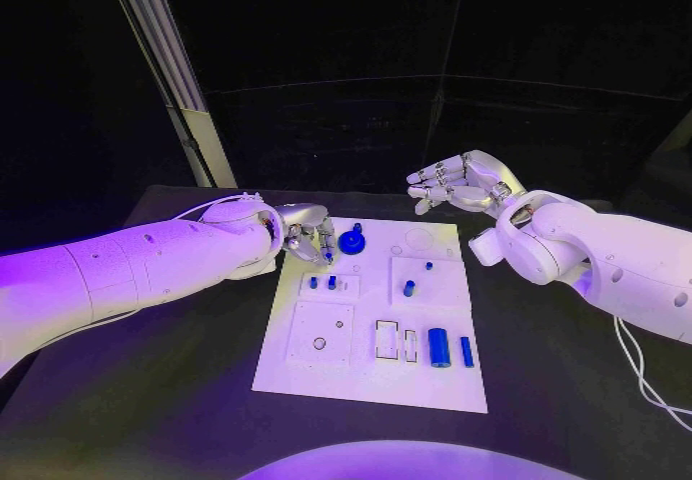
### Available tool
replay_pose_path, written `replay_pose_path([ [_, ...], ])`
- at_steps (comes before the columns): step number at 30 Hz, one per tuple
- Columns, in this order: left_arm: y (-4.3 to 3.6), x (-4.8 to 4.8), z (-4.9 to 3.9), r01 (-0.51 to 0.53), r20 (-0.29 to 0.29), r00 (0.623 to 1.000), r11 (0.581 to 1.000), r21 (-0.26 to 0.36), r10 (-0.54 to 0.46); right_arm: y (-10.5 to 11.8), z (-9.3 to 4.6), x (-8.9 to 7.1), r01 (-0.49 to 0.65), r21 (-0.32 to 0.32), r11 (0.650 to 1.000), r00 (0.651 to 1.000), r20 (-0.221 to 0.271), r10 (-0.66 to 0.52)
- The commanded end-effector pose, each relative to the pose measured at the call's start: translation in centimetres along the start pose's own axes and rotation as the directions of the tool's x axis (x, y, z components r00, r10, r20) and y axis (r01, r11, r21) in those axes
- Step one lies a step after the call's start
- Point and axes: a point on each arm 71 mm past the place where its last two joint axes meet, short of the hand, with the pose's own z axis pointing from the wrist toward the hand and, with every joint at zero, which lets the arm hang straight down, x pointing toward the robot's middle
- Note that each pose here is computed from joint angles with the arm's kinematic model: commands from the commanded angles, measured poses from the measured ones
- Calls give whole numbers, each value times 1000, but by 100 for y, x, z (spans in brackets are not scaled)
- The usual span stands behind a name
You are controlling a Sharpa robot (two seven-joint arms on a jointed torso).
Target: Assemble the parts on the task board
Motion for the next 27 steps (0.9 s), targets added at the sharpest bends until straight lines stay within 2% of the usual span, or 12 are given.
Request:
replay_pose_path([
  [1,-9,20,12,6,-32,999,1000,-8,-7,22,5,6,-1,-14,1000,1000,-6,1],
  [8,-11,40,21,5,-57,998,1000,-16,-6,23,4,5,-1,-14,1000,1000,-5,1],
  [27,-8,55,31,3,-76,997,1000,-28,-5,24,6,8,-1,-15,1000,1000,-6,1],
])
